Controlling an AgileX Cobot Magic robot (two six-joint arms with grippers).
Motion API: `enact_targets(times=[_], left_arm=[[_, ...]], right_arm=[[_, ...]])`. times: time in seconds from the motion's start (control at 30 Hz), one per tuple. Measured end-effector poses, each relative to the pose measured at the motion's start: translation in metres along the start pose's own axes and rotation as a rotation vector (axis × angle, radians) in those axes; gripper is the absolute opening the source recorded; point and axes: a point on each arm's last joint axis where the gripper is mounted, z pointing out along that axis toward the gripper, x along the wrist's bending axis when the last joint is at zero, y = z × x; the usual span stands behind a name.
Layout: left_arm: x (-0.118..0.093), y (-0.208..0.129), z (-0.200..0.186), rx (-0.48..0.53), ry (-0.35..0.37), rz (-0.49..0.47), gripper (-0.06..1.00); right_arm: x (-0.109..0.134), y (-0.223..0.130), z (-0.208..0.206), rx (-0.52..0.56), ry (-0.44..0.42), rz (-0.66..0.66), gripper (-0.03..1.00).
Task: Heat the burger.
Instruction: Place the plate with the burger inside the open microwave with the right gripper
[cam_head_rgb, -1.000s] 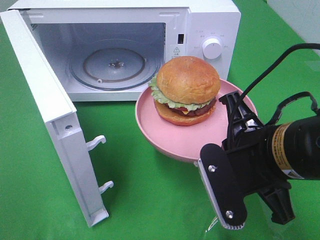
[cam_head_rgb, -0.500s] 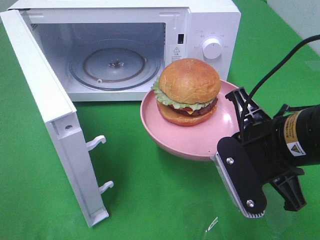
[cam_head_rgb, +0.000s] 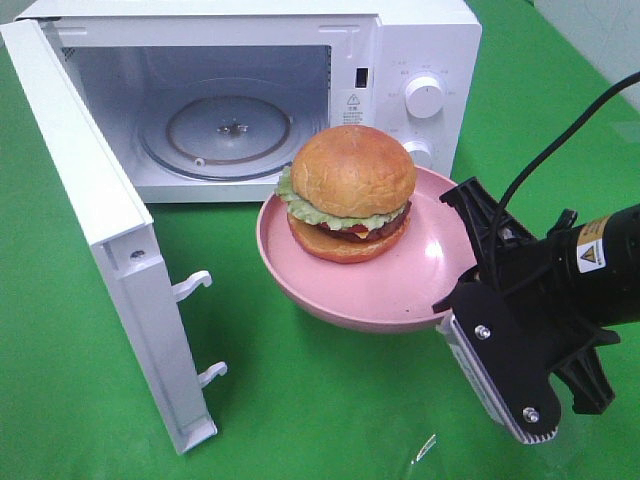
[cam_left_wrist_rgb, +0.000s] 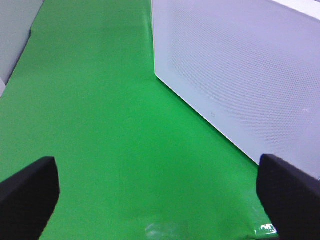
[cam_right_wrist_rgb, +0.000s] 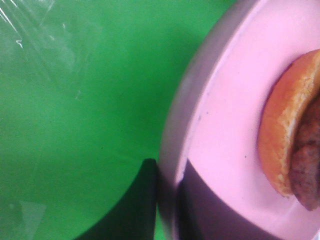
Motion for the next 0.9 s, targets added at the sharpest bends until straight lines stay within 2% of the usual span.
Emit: enact_targets(times=[0.8,0.9], left_arm=[[0.0,0.0,0.0,0.0,0.0,0.0,1.0],[0.0,0.0,0.0,0.0,0.0,0.0,1.0]], right_arm=[[-0.001,0.0018,-0.0001,-0.02,-0.007,-0.027,0.07],[-0.007,0.0016,-0.0005,-0.021,-0.017,-0.027,0.07]])
